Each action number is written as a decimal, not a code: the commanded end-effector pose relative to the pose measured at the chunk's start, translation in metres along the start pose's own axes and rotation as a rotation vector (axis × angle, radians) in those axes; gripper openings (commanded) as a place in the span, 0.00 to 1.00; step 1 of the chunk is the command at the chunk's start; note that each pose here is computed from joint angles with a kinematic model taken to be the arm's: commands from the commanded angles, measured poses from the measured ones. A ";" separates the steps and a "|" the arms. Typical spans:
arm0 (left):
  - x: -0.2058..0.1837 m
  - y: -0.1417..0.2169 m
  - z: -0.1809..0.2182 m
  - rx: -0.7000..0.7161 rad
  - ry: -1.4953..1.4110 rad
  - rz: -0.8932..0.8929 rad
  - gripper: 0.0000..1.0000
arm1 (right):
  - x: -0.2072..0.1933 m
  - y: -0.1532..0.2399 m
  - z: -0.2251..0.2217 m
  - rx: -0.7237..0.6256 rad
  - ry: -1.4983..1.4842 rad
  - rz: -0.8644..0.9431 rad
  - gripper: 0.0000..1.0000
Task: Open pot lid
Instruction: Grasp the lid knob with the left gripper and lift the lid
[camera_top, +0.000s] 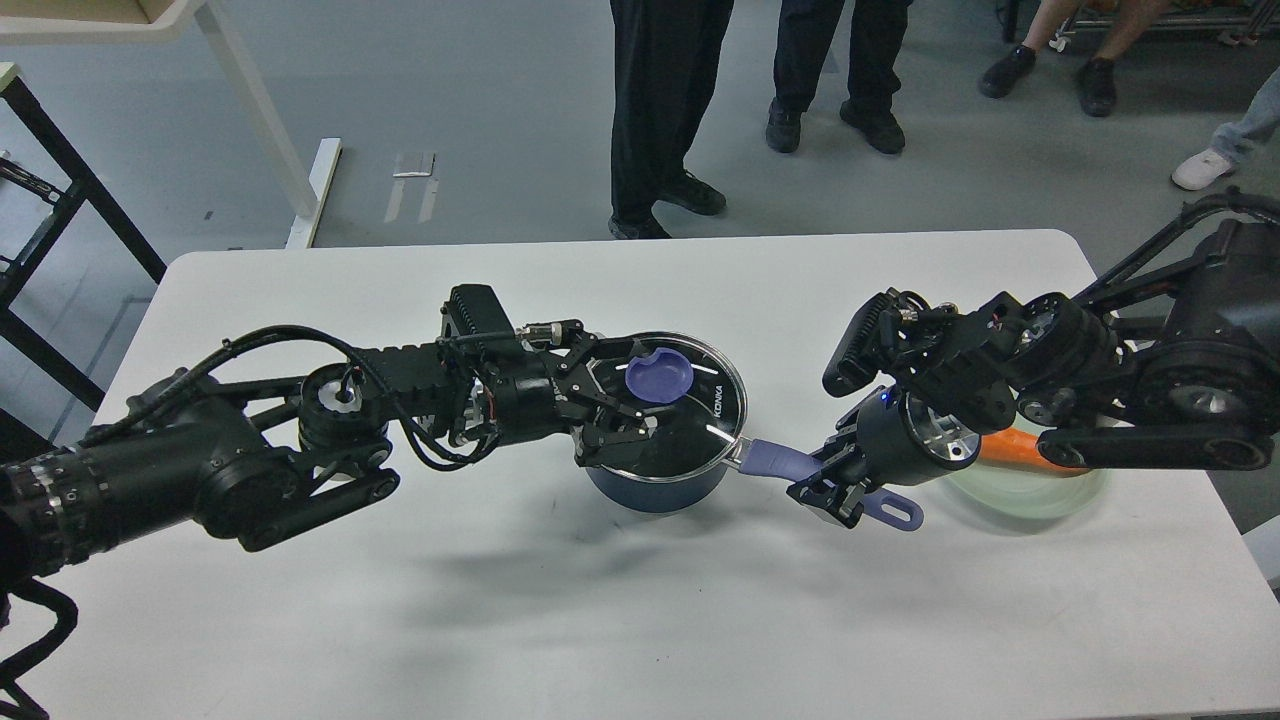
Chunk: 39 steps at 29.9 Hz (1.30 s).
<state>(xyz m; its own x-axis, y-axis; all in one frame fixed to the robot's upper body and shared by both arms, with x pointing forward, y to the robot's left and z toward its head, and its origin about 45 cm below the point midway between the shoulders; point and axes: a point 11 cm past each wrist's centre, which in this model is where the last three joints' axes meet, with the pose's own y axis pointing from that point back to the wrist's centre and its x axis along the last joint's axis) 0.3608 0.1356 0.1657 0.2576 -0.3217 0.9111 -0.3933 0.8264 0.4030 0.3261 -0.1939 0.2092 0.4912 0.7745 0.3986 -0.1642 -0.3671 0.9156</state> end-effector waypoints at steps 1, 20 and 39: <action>-0.001 -0.001 0.001 -0.004 -0.003 0.000 0.93 | 0.001 -0.001 -0.001 0.004 0.002 -0.001 0.25; 0.003 0.000 0.000 -0.005 -0.009 0.003 0.47 | 0.001 -0.001 -0.001 0.002 0.002 -0.001 0.25; 0.026 0.076 -0.064 0.156 0.028 0.030 0.46 | 0.001 -0.001 -0.001 0.003 0.001 0.000 0.25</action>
<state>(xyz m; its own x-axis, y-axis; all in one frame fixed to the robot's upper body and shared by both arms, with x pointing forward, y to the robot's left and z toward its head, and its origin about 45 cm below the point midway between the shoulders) 0.3891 0.1902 0.2094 0.2425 -0.2940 0.9245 -0.4834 0.7897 0.3779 0.3258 -0.1921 0.2083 0.4901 0.7757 0.3976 -0.1611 -0.3676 0.9159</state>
